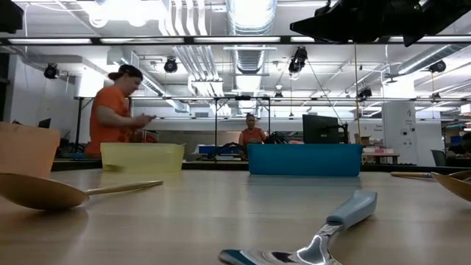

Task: Sort silverware by color (type)
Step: Put the blue spoon into the orange bin

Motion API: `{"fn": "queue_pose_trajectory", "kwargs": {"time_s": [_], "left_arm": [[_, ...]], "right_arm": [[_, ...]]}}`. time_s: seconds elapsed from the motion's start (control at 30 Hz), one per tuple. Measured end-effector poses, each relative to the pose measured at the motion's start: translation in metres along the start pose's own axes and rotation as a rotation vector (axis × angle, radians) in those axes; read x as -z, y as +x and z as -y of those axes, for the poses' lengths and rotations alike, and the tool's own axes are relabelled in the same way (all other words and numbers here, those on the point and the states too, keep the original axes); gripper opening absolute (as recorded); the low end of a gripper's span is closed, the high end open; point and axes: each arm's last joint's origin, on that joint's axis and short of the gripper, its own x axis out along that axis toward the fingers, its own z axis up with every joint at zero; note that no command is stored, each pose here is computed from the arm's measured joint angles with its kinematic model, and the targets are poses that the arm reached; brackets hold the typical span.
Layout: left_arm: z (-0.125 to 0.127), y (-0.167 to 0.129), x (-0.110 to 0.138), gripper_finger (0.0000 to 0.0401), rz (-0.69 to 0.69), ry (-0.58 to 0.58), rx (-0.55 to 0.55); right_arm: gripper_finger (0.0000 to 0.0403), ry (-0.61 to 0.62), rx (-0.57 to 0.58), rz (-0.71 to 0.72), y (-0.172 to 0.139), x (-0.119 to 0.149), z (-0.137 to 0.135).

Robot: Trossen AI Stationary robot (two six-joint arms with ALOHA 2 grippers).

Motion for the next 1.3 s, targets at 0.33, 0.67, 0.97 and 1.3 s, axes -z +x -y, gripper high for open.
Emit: {"fn": "queue_pose_trajectory", "kwargs": {"time_s": [0.33,0.67,0.97,1.3], "left_arm": [[-0.003,0.008,-0.001,0.0013,0.017,0.008,-0.025],[-0.006,0.018,-0.003,0.0013,0.036,0.008,-0.047],[-0.006,0.019,-0.003,0.0013,0.036,0.006,-0.047],[-0.007,0.027,-0.003,0.0014,0.035,0.016,-0.045]], "right_arm": [[0.0068,-0.008,-0.002,-0.004,0.001,0.001,0.0],[0.0068,-0.015,-0.001,-0.002,0.001,0.001,0.0],[0.0068,-0.013,-0.002,-0.003,0.001,0.001,0.0],[0.0068,-0.002,-0.003,-0.006,0.001,0.001,0.0]]}}
